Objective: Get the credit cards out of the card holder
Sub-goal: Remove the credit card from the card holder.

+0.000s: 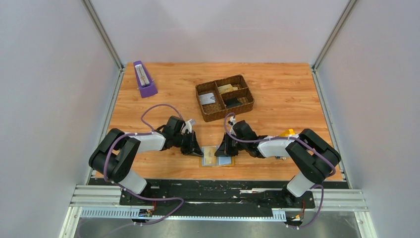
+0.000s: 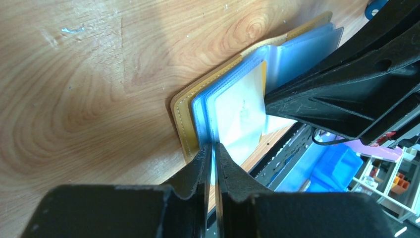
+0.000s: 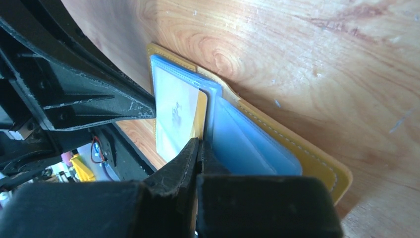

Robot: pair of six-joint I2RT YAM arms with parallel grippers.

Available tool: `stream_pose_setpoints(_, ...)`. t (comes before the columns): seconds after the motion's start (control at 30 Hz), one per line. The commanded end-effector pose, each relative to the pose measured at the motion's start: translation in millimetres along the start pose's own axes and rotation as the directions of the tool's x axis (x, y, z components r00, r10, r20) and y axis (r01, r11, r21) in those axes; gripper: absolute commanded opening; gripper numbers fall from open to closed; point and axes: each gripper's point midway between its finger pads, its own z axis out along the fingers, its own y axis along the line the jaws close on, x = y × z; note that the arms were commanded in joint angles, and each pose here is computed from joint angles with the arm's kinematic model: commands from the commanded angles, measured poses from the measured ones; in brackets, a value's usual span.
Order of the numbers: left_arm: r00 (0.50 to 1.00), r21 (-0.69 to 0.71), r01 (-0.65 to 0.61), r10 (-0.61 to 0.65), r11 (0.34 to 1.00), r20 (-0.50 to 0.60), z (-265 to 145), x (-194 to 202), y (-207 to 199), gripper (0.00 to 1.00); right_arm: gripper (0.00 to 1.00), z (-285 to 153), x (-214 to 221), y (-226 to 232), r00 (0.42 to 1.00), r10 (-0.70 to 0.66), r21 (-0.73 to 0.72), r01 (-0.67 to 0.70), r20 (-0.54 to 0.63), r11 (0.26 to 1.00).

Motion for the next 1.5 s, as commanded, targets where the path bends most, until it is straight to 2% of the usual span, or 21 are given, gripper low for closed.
stream_pose_setpoints(0.0,1.0,-0.111,0.014,-0.016,0.994,-0.022,6,10,28,0.15,0.0,-11,-10,34,0.999,-0.02,-0.169,0.025,0.03,0.985)
stream_pose_setpoints(0.07,1.0,-0.107,0.016,-0.019,0.994,-0.021,6,11,28,0.15,0.01,-11,-9,37,0.999,-0.024,-0.185,0.028,0.023,0.982)
stream_pose_setpoints(0.17,1.0,-0.104,0.021,-0.023,0.994,-0.02,6,11,28,0.15,0.12,-9,-8,38,1.0,-0.017,-0.196,0.019,0.012,0.98)
stream_pose_setpoints(0.23,1.0,-0.101,0.022,-0.024,0.995,-0.021,6,11,27,0.15,0.15,-7,-8,38,1.0,-0.01,-0.205,0.011,0.006,0.979)
stream_pose_setpoints(0.33,0.999,-0.1,0.023,-0.025,0.995,-0.021,6,12,27,0.15,0.14,-5,-8,39,1.0,-0.001,-0.216,0.001,0.001,0.976)
stream_pose_setpoints(0.5,1.0,-0.107,0.022,-0.024,0.994,-0.02,5,13,28,0.15,0.0,-7,-8,35,1.0,0.006,-0.205,-0.003,0.012,0.979)
stream_pose_setpoints(0.9,0.999,-0.188,0.022,-0.028,0.982,-0.03,2,14,41,0.16,0.0,-23,-12,15,0.999,-0.001,-0.157,0.008,0.046,0.988)
stream_pose_setpoints(1.17,0.999,-0.194,0.019,-0.026,0.981,-0.032,2,14,42,0.16,0.0,-24,-11,18,1.0,0.025,-0.161,-0.024,0.004,0.987)
stream_pose_setpoints(1.33,0.999,-0.183,0.028,-0.035,0.983,-0.033,3,15,42,0.16,0.11,-16,-11,20,0.999,0.053,-0.145,-0.054,-0.005,0.988)
stream_pose_setpoints(1.47,0.998,-0.168,0.039,-0.046,0.985,-0.039,4,19,41,0.16,0.13,-8,-7,17,0.997,0.073,-0.118,-0.074,-0.018,0.99)
